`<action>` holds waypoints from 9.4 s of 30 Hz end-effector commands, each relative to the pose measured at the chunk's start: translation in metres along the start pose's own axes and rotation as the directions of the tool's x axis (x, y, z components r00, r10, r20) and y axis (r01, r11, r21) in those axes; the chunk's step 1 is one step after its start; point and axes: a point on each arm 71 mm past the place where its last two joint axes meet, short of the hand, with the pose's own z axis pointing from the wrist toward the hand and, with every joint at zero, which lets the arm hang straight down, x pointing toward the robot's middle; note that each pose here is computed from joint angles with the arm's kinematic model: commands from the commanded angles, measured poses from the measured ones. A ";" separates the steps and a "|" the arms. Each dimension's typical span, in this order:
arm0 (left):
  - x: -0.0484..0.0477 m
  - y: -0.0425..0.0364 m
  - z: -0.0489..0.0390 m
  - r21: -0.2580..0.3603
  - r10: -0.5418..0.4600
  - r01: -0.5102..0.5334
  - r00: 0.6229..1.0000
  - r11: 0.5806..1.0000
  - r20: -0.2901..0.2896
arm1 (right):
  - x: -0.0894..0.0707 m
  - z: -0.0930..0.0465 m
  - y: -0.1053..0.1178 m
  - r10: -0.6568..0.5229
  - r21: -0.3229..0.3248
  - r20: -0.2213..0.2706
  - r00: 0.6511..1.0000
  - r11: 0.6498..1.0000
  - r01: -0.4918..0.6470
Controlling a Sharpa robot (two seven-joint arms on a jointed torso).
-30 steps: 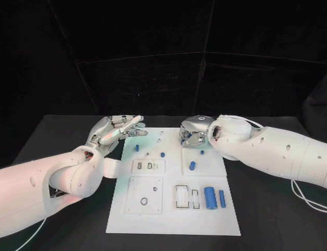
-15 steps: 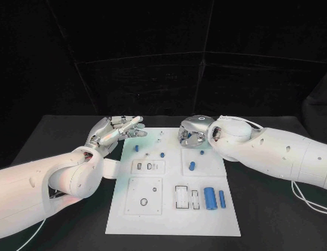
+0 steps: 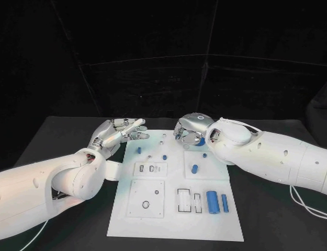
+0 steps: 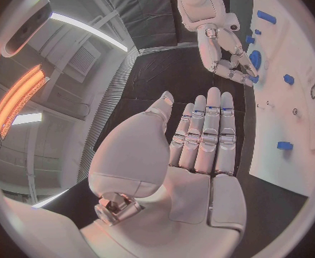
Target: Assemble the parts on the task board
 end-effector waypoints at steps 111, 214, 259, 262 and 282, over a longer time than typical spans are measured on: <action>-0.0052 -0.0010 0.0047 -0.021 -0.024 0.023 0.999 1.000 -0.028 | -0.010 -0.042 -0.071 0.190 0.345 -0.083 0.978 0.926 -0.151; -0.0098 0.0000 0.0065 -0.029 -0.019 0.018 1.000 0.999 -0.021 | 0.007 0.034 0.062 -0.040 0.089 -0.029 0.999 0.995 0.042; -0.0196 -0.0018 0.0053 -0.028 -0.009 0.009 1.000 1.000 -0.003 | -0.016 -0.073 -0.053 0.422 0.068 0.102 0.901 0.900 -0.430; -0.0185 -0.0010 0.0068 -0.029 -0.010 0.010 1.000 1.000 -0.006 | -0.018 -0.087 -0.075 0.430 0.098 0.130 0.894 0.891 -0.443; -0.0194 0.0015 0.0110 -0.032 -0.007 0.007 1.000 0.999 -0.003 | 0.003 -0.107 -0.114 0.433 0.186 0.113 0.894 0.875 -0.447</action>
